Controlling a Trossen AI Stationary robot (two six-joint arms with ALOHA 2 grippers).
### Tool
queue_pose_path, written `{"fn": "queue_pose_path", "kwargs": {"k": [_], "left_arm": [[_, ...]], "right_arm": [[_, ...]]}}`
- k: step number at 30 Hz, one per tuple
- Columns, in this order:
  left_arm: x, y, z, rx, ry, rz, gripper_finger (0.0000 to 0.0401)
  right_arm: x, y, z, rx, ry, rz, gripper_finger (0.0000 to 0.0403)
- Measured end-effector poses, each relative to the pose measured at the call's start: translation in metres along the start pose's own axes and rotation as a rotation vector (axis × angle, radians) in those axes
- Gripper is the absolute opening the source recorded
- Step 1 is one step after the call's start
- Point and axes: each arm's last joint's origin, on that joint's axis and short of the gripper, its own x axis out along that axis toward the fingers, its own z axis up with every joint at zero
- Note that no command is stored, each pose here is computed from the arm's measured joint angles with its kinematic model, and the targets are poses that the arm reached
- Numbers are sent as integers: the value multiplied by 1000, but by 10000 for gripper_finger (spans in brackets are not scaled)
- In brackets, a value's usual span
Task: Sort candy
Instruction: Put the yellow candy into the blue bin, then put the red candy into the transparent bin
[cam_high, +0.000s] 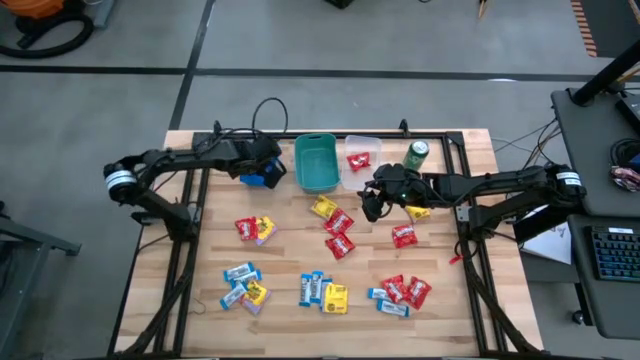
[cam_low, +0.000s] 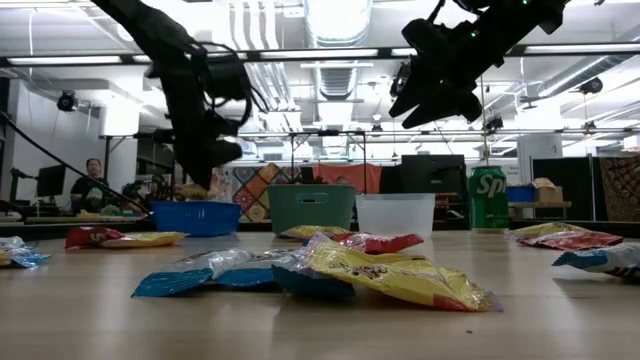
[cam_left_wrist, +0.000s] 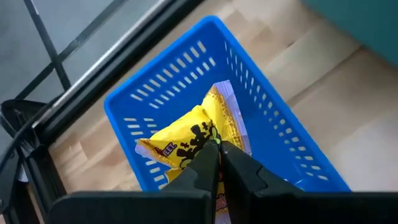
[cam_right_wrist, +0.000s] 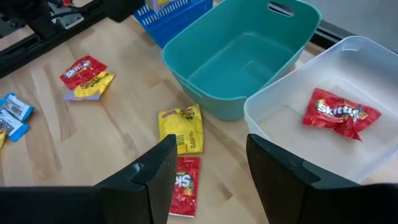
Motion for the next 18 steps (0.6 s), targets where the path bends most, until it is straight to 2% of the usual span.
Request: {"fn": "queue_pose_path", "kwargs": {"k": [4, 11, 18], "left_arm": [[7, -3, -1, 11, 22, 6, 14], [1, -1, 0, 5, 2, 1, 63], [-32, -8, -4, 27, -72, -132, 82]], "right_arm": [[0, 0, 0, 16, 0, 0, 185], [0, 1, 0, 61, 10, 22, 185], [-4, 11, -5, 101, 57, 107, 185]]}}
